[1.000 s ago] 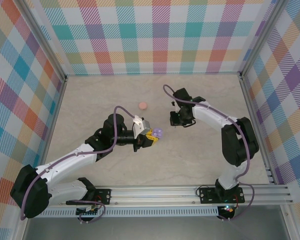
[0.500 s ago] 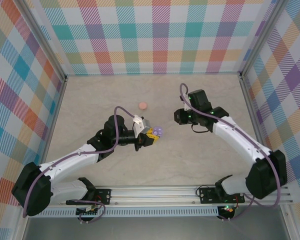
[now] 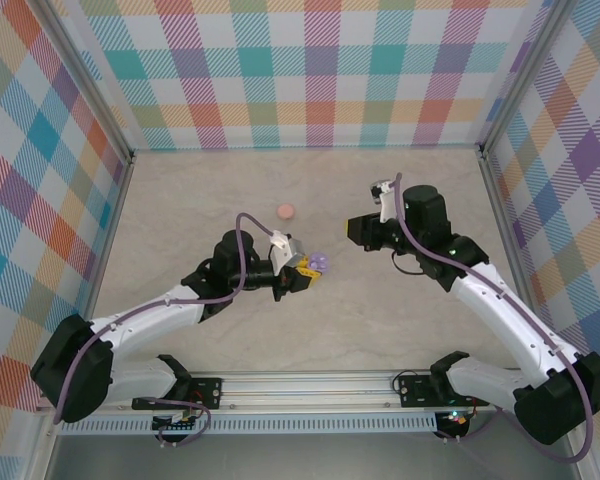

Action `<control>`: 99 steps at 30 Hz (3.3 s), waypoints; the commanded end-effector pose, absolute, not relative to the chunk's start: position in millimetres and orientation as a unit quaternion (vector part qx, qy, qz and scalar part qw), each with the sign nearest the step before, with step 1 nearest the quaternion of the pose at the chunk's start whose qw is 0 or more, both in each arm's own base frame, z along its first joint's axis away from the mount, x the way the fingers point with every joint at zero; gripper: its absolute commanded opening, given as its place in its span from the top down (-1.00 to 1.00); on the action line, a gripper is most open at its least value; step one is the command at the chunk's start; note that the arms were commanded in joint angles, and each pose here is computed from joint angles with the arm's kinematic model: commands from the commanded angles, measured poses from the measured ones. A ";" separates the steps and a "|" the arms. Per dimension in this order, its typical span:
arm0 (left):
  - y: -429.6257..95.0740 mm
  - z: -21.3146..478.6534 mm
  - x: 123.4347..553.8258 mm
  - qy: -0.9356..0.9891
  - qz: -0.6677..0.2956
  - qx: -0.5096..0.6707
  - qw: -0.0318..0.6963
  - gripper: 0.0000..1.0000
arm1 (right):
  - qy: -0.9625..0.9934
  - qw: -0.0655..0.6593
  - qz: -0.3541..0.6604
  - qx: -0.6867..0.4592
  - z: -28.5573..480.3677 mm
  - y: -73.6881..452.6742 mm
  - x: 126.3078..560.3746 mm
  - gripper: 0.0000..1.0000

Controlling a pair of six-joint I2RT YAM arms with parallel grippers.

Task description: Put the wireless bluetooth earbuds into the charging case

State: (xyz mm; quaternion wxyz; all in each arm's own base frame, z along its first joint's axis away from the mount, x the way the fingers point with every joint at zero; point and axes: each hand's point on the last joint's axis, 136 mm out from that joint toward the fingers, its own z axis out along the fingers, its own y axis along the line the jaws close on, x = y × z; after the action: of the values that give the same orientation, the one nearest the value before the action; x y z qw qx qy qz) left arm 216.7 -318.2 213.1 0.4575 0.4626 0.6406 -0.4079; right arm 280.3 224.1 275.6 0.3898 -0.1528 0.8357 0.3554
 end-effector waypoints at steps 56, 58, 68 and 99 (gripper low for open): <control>-343.4 255.1 248.3 0.656 -0.456 0.376 0.469 0.98 | 0.808 0.369 0.408 -0.212 279.9 267.5 257.8 0.51; -343.7 255.2 249.4 0.658 -0.458 0.374 0.467 0.98 | 0.808 0.370 0.406 -0.212 279.1 267.5 258.5 0.51; -345.5 254.7 251.3 0.662 -0.462 0.368 0.462 0.98 | 0.809 0.374 0.402 -0.210 278.3 267.5 261.1 0.51; -347.0 258.4 252.8 0.665 -0.469 0.358 0.457 1.00 | 0.818 0.368 0.387 -0.211 266.4 264.3 259.2 0.51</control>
State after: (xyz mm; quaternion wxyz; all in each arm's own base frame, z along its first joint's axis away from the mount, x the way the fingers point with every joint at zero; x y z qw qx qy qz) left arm 255.3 -339.7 237.8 0.4429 0.3528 0.6850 -0.4583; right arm 261.7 261.0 263.7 0.3642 -0.2004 0.8250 0.3829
